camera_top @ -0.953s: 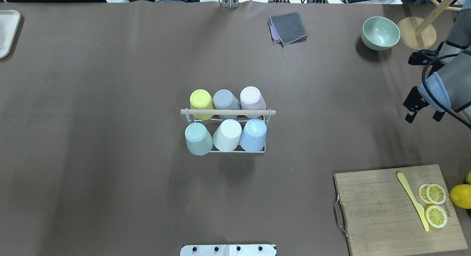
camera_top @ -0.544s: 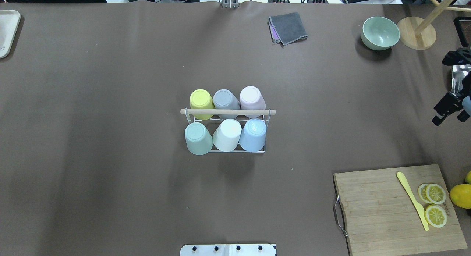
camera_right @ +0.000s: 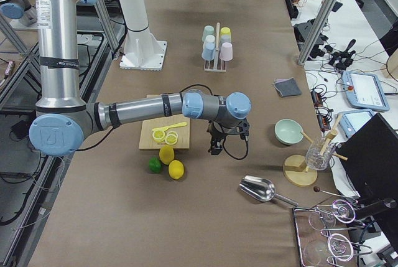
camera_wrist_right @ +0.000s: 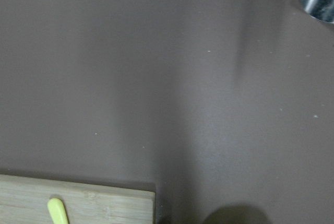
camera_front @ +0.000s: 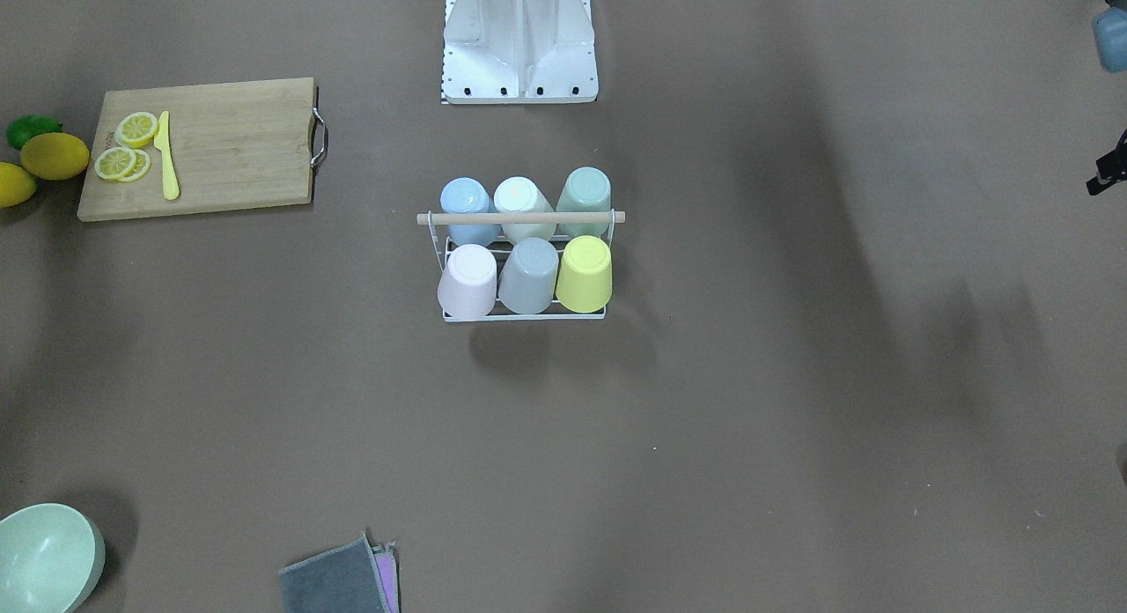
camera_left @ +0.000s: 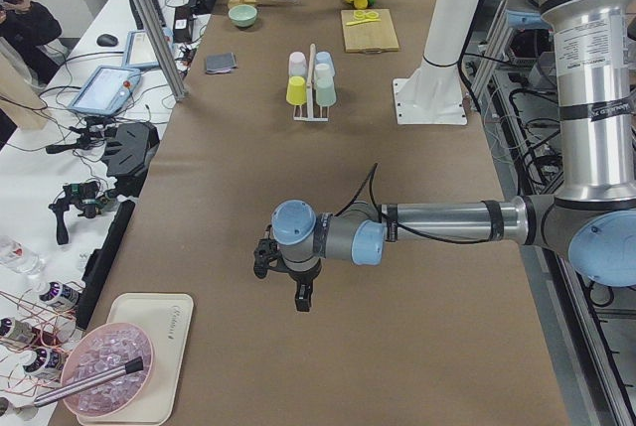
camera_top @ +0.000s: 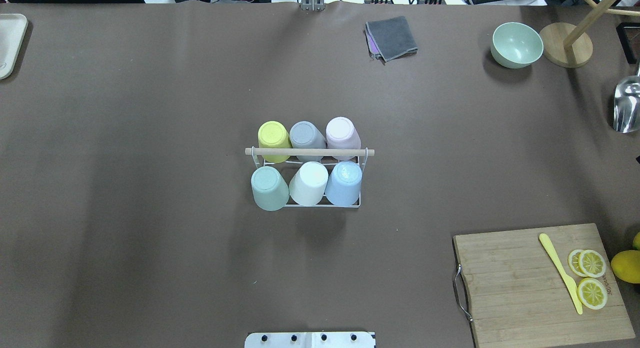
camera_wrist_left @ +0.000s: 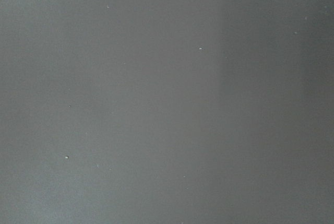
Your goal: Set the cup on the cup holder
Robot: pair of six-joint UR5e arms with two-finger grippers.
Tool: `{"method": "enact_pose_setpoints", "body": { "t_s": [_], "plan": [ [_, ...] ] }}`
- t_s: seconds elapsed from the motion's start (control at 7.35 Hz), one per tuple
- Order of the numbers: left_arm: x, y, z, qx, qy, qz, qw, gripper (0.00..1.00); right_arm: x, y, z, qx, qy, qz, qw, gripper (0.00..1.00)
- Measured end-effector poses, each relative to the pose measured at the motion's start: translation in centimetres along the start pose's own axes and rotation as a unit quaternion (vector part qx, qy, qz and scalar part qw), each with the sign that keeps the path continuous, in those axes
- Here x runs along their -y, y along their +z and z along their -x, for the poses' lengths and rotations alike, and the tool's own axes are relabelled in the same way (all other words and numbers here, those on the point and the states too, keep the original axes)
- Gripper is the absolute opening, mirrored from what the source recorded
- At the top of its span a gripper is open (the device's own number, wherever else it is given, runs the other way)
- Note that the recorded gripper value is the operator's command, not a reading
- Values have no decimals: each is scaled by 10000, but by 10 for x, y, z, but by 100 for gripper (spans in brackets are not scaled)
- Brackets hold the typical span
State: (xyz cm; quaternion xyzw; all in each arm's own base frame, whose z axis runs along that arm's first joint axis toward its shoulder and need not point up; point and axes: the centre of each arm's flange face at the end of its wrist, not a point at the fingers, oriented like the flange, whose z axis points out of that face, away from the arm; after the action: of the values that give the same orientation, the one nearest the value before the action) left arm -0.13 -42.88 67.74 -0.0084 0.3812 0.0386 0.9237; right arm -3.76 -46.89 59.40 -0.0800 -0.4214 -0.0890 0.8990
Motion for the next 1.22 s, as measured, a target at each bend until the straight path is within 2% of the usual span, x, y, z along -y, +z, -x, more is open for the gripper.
{"method": "enact_pose_setpoints", "body": {
  "t_s": [0.27,0.41,0.82,1.22],
  "plan": [
    [0,1,1,4,-5,10,10000,97,-17,-16,-7,-409,454,-210,9979,87],
    [0,2,2,3,-7,12,10000,97,-23,-20,-9,-536,601,-276,9964,87],
    [-1,3,3,1,-6,10,10000,97,-37,-14,-25,-708,501,-562,9946,85],
    [-1,2,3,0,-4,3,10000,97,-38,-14,-42,-801,796,-673,9913,85]
  ]
}}
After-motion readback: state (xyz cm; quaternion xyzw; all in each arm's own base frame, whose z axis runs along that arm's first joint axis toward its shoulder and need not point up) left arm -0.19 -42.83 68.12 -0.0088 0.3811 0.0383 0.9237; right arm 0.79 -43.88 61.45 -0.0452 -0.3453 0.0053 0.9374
